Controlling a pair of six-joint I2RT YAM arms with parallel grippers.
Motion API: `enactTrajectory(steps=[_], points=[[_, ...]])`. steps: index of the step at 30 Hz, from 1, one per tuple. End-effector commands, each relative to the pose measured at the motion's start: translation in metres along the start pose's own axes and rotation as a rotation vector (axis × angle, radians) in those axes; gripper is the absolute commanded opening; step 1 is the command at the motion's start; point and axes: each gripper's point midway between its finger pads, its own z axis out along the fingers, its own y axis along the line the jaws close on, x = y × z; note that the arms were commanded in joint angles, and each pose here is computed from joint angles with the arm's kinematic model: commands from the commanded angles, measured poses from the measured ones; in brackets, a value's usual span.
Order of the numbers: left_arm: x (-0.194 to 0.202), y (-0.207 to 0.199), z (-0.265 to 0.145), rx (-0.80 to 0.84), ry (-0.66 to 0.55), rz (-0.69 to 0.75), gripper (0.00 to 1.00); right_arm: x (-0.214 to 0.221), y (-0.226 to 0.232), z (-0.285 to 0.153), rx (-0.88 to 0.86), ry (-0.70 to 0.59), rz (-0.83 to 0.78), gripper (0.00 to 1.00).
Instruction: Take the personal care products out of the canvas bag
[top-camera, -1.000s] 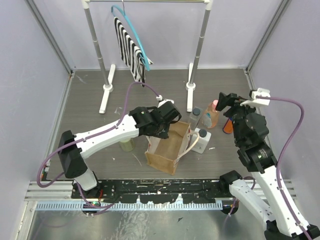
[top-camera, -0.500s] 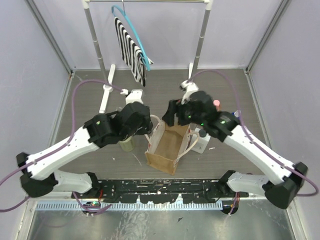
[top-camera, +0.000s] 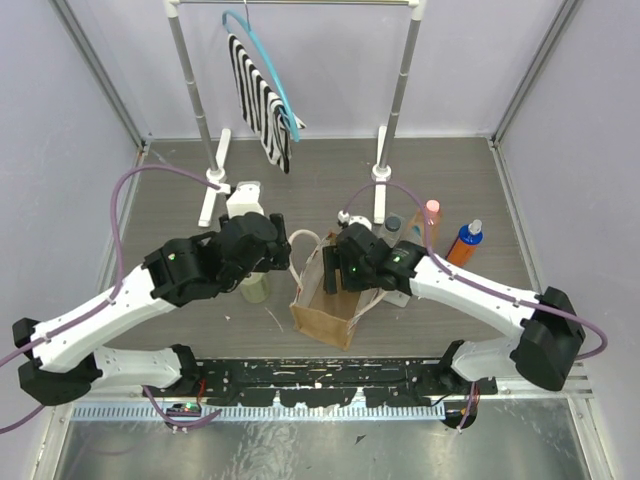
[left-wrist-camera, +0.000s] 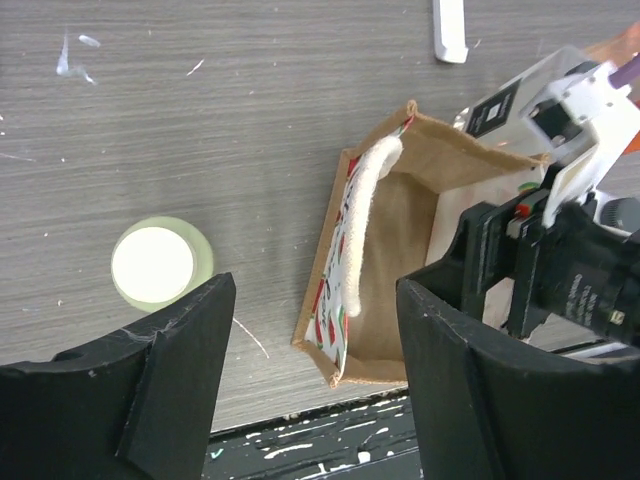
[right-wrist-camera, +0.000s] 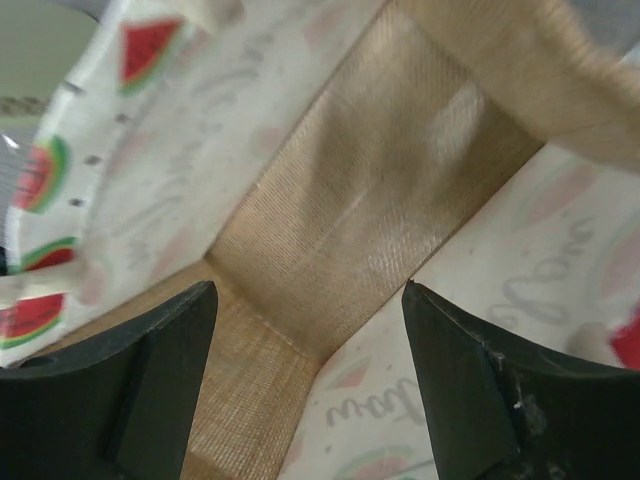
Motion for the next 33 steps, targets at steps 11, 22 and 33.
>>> enactTrajectory(steps=[11, 22, 33], points=[[0.027, -0.005, 0.078, -0.005, 0.065, 0.009, 0.72, 0.022, 0.016, 0.023, 0.022, 0.019, 0.004, 0.81], [0.041, -0.012, 0.092, 0.052, 0.144, -0.016, 0.0, 0.047, 0.007, 0.031, 0.035, 0.091, 0.0, 0.82], [0.054, 0.009, 0.071, 0.043, 0.151, -0.1, 0.0, 0.083, -0.003, 0.066, 0.177, 0.201, -0.062, 0.87]])
